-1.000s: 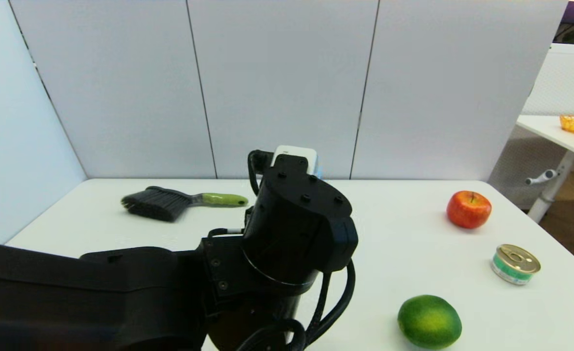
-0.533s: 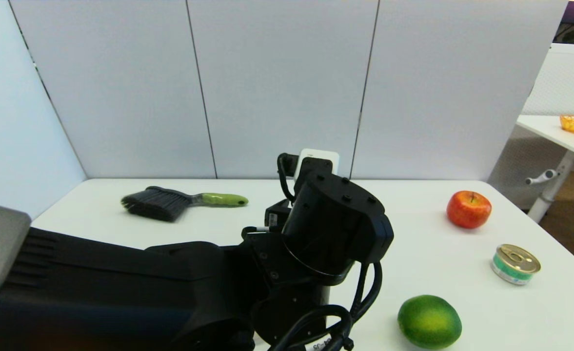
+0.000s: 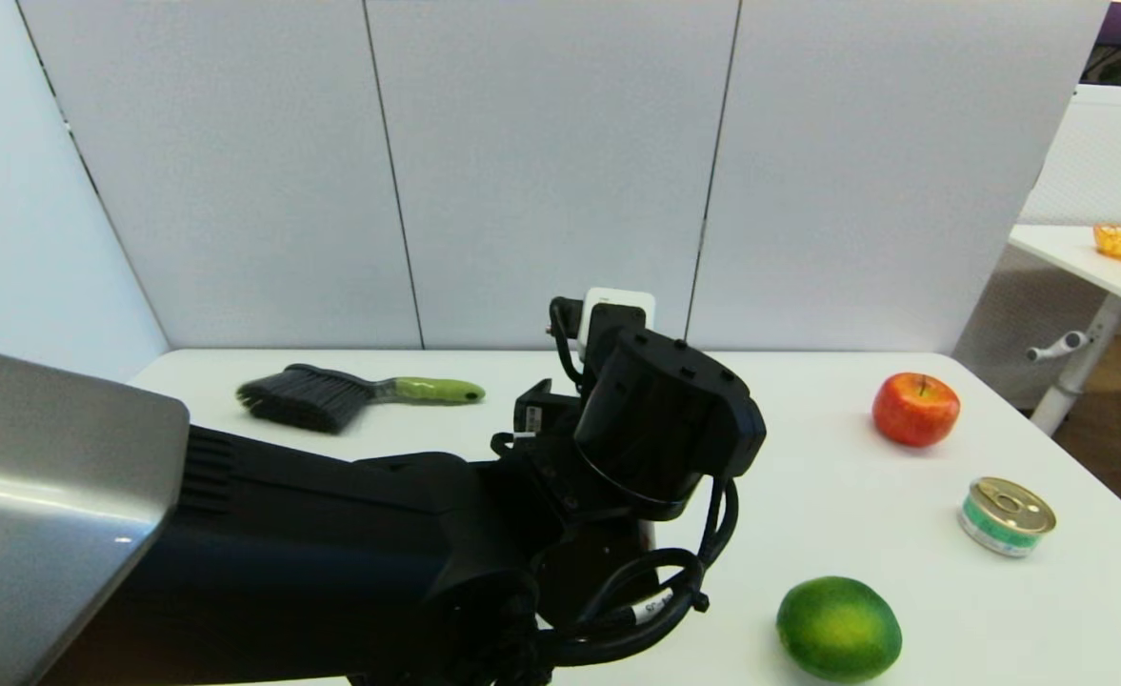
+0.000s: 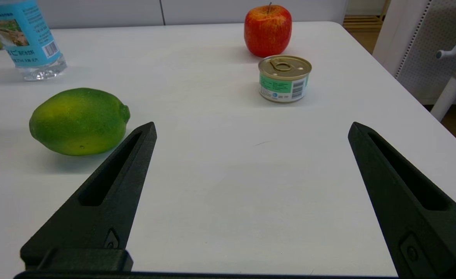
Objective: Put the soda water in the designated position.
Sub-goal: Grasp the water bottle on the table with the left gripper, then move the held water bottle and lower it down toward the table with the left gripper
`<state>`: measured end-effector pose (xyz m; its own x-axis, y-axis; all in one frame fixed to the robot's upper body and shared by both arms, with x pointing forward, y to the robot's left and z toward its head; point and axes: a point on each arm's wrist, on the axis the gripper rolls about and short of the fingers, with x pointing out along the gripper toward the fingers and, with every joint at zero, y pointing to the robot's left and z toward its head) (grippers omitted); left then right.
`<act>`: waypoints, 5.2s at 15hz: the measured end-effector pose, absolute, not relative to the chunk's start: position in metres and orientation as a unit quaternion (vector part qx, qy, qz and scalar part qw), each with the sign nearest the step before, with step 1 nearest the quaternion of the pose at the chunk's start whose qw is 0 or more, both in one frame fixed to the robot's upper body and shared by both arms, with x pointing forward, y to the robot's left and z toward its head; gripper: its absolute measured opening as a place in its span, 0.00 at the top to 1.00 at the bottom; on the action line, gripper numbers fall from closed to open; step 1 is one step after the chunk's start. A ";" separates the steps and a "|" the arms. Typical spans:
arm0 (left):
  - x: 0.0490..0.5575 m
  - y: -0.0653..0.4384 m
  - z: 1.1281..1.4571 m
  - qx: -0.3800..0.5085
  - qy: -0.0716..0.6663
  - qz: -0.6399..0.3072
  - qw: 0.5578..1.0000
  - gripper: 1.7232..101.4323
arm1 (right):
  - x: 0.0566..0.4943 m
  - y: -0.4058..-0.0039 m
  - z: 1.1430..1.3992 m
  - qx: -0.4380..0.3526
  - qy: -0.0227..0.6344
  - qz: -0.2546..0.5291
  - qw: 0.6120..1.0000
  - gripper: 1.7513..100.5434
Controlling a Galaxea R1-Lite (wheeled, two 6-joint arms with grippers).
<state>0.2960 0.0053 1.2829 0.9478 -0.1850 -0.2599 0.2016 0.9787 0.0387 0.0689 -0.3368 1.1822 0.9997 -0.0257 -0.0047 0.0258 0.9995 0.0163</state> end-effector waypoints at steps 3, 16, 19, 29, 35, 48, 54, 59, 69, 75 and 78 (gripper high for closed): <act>0.302 0.001 1.281 0.031 0.128 -0.094 0.987 0.04 | 0.069 -0.337 1.182 0.009 0.002 -0.013 1.000 0.03; 0.336 -0.022 1.252 0.040 0.135 -0.069 0.988 0.04 | 0.069 -0.337 1.182 0.008 0.002 -0.013 1.000 0.03; 0.348 -0.024 1.245 0.040 0.135 -0.059 0.988 0.04 | 0.069 -0.337 1.182 0.008 0.002 -0.013 1.000 0.03; 0.375 -0.028 1.234 0.034 0.131 -0.038 0.990 0.04 | 0.069 -0.337 1.182 0.008 0.002 -0.013 1.000 0.03; 0.379 -0.028 1.236 0.028 0.121 -0.035 0.992 0.37 | 0.069 -0.337 1.182 0.008 0.002 -0.013 1.000 0.03; 0.380 -0.022 1.255 0.013 0.107 -0.031 0.994 0.44 | 0.069 -0.337 1.182 0.008 0.002 -0.013 1.000 0.03; 0.378 -0.009 1.287 -0.003 0.084 -0.029 0.996 0.44 | 0.069 -0.337 1.182 0.008 0.002 -0.013 1.000 0.03; 0.405 0.018 1.292 0.004 0.080 0.010 0.997 0.44 | 0.069 -0.337 1.182 0.008 0.002 -0.013 1.000 0.03; 0.474 0.099 1.313 0.019 0.060 0.116 0.991 0.44 | 0.069 -0.337 1.182 0.008 0.002 -0.013 1.000 0.03; 0.482 0.148 1.336 0.029 0.049 0.166 0.985 0.44 | 0.069 -0.337 1.182 0.008 0.002 -0.013 1.000 0.03; 0.484 0.176 1.343 0.038 0.050 0.181 0.981 0.44 | 0.069 -0.337 1.182 0.008 0.002 -0.013 1.000 0.03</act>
